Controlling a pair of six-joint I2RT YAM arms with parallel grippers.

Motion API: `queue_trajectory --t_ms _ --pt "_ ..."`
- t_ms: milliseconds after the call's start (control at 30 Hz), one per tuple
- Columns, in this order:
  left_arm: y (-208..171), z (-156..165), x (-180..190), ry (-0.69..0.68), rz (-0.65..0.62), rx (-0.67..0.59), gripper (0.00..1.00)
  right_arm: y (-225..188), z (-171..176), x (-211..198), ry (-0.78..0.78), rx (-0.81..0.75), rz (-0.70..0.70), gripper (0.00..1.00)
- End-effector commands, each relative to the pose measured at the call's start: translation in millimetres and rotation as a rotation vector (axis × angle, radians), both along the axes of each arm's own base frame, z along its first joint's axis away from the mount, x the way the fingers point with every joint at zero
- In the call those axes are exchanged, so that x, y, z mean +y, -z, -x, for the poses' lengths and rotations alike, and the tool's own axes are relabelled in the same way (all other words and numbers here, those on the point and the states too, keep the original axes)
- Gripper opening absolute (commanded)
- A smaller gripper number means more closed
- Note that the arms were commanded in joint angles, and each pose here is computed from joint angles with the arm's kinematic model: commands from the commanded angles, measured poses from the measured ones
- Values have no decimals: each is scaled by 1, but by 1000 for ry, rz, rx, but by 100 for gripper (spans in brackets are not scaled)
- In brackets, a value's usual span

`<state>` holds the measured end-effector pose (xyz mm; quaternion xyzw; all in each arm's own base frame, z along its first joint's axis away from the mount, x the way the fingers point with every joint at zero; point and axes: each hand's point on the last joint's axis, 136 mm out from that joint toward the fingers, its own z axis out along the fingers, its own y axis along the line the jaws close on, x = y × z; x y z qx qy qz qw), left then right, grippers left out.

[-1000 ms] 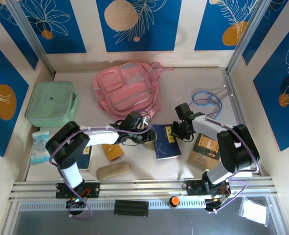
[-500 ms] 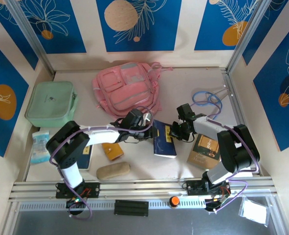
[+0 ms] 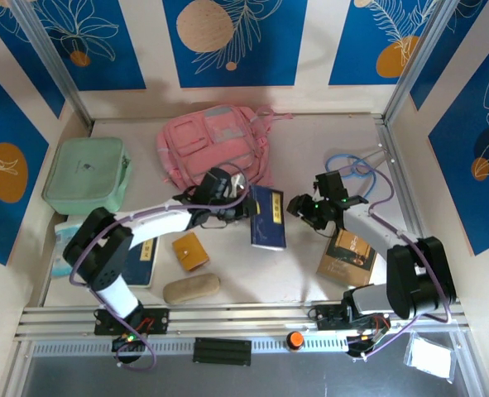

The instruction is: Pack the student bag

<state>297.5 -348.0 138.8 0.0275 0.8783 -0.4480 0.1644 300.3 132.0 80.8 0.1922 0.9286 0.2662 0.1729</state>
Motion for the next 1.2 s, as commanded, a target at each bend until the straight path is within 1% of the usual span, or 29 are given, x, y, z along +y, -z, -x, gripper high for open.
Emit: queue_trajectory --t_ms 0,133,200,300,433,567,633,733,867,1000,1167 --pt "-69 -34 18 -54 53 -183 0 -34 -21 11 -9 -115 -120 63" --pt "-104 -68 47 -183 83 -254 0 -68 -38 26 -31 -202 -246 71" --pt "-126 -83 59 -233 148 -294 0 -82 -44 35 -45 -237 -323 76" --pt "-157 -96 68 -272 226 -368 0 -98 -52 47 -63 -267 -431 81" --pt "-177 -112 79 -337 259 -386 0 -118 -59 60 -86 -287 -568 85" --pt "-180 -127 86 -407 351 -353 0 -134 -64 73 -90 -311 -675 90" --pt "-181 -132 82 -404 405 -346 0 -135 -69 75 -52 -286 -707 91" --pt "-176 -137 77 -412 477 -304 0 -142 -77 81 -25 -300 -770 93" --pt "-169 -144 73 -431 542 -256 0 -151 -81 98 -47 -305 -825 94" --pt "-165 -147 71 -448 608 -208 0 -151 -87 116 -63 -291 -860 93" --pt "-156 -150 72 -475 642 -156 0 -164 -98 130 -86 -334 -935 87"
